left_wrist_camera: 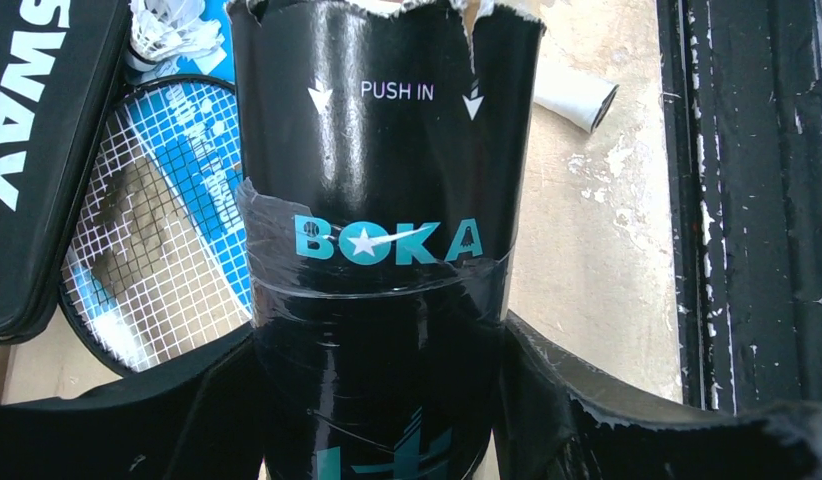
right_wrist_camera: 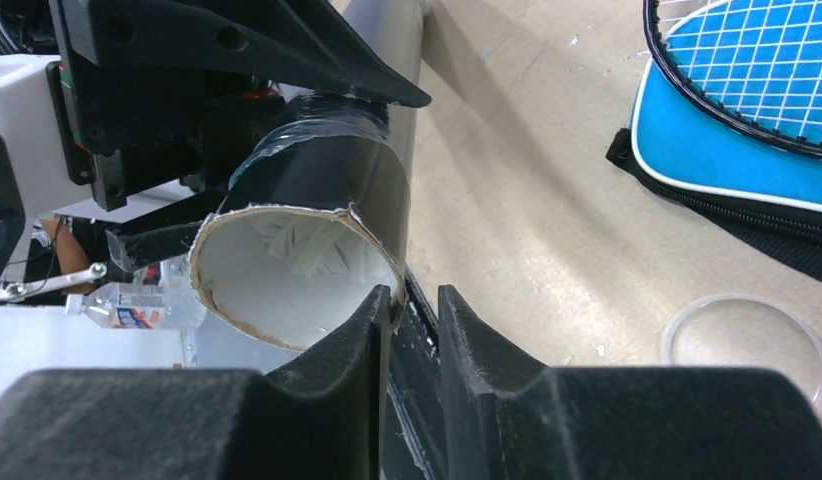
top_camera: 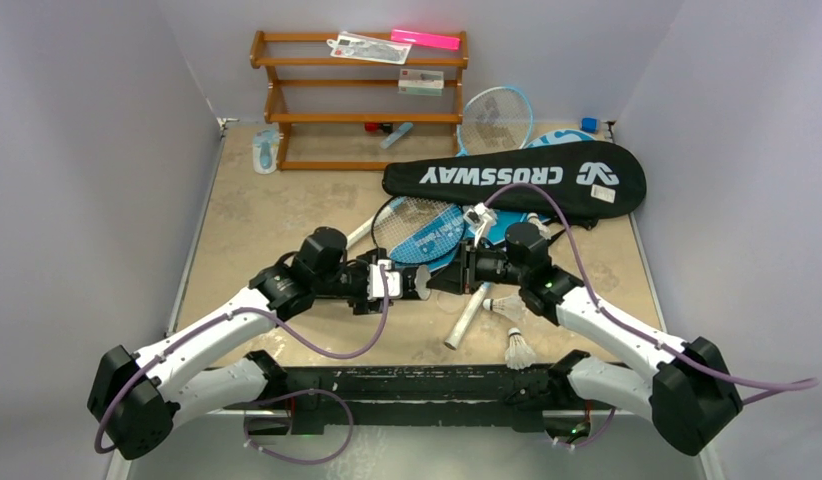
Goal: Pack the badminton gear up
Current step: Adjust the shuttle tube, then pick up the shuttlecock from the racket bag.
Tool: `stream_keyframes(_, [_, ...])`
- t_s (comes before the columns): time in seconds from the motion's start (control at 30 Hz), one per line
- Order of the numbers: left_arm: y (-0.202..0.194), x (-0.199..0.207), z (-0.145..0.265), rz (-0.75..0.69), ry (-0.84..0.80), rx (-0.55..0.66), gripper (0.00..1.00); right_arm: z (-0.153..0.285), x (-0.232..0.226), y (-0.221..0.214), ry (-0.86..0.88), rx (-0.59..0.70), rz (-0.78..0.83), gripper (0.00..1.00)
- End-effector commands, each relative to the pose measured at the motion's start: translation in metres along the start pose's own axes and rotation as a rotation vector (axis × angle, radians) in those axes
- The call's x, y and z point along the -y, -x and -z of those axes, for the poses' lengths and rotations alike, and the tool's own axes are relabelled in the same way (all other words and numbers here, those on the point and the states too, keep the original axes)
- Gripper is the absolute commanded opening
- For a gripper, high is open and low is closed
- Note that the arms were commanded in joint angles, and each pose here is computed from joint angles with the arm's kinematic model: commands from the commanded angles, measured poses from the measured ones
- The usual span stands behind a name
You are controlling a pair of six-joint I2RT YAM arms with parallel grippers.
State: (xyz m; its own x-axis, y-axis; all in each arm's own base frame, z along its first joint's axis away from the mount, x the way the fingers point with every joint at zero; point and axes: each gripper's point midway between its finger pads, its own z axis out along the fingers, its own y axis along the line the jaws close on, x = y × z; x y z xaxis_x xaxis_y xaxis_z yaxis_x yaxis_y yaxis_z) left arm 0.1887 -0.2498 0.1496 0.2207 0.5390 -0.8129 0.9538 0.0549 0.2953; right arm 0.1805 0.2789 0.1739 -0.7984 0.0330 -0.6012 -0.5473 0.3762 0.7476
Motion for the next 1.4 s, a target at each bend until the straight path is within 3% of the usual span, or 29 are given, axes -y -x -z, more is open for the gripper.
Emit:
stream_keyframes(0.0, [0.02, -0.002, 0.009, -0.054, 0.005, 0.06, 0.57, 0.008, -0.006, 0.01, -0.04, 0.02, 0.056, 0.28])
stream_keyframes(0.2, [0.015, -0.004, 0.012, -0.025, 0.03, 0.033, 0.55, 0.03, 0.02, 0.024, -0.276, 0.127, 0.034, 0.5])
stream_keyframes(0.37, [0.005, -0.013, 0.015, 0.033, 0.086, -0.029, 0.54, 0.062, 0.064, 0.041, -0.567, 0.247, -0.007, 0.5])
stream_keyframes(0.63, [0.015, -0.02, 0.026, 0.045, 0.152, 0.001, 0.54, 0.106, 0.147, 0.083, -0.872, 0.364, -0.117, 0.49])
stream_keyframes(0.77, [0.019, -0.022, 0.029, 0.047, 0.169, 0.012, 0.53, 0.104, 0.183, 0.097, -0.926, 0.38, -0.081, 0.51])
stream_keyframes(1.0, [0.036, -0.023, 0.039, 0.028, 0.2, 0.09, 0.53, 0.101, 0.22, 0.122, -0.98, 0.461, 0.138, 0.54])
stream_keyframes(1.37, [0.034, -0.025, 0.043, 0.037, 0.225, 0.081, 0.54, 0.078, 0.263, 0.134, -0.989, 0.477, 0.168, 0.54])
